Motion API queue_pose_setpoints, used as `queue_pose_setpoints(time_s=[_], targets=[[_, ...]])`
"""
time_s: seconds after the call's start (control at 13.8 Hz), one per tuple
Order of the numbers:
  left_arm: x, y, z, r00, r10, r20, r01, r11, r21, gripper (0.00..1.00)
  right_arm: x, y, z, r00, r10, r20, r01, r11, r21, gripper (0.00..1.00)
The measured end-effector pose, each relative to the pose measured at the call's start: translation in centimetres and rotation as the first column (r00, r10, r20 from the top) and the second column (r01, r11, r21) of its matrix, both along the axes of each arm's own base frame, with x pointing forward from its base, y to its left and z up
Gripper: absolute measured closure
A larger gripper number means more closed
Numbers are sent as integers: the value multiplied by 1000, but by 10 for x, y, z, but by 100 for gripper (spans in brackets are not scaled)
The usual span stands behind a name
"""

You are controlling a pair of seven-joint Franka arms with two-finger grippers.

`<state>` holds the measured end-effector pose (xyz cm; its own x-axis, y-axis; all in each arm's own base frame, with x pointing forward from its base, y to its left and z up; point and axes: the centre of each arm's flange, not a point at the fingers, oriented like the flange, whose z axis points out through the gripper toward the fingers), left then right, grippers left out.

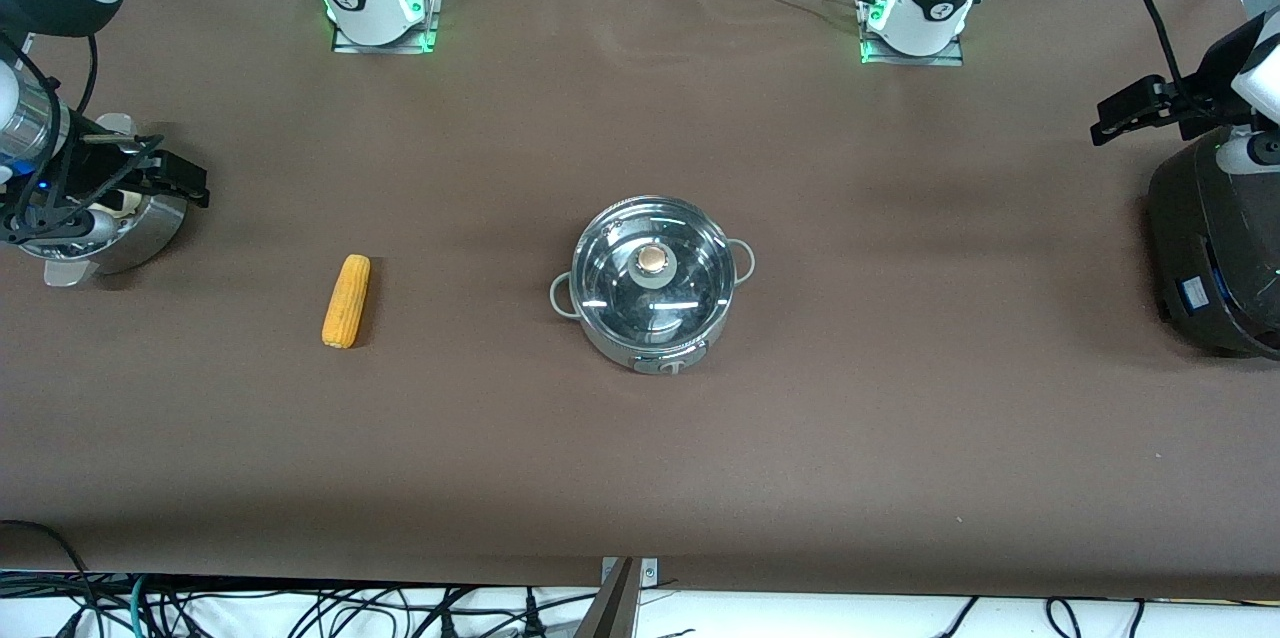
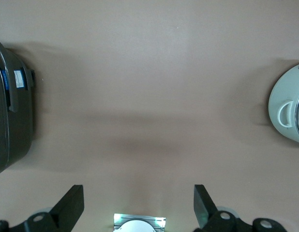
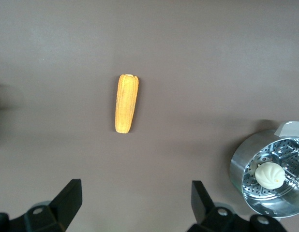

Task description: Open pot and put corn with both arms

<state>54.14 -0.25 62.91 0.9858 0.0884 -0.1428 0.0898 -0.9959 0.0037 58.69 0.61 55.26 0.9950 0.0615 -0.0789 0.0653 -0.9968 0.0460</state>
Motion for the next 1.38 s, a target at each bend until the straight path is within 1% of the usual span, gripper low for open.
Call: queue_pose_setpoints(time_s=[1.16,1.23,1.38], targets=[[0,0,0,1000,0,0,0,1000,0,0,0,0,0,1000,0,-1,0,1000,0,0],[0,0,0,1000,0,0,0,1000,0,0,1,2,-6,1000,3,-16,-3,1000,-1,0],[0,0,0,1000,0,0,0,1000,0,0,10,10,-38,997,15,-74,-15,1000,-5,0]])
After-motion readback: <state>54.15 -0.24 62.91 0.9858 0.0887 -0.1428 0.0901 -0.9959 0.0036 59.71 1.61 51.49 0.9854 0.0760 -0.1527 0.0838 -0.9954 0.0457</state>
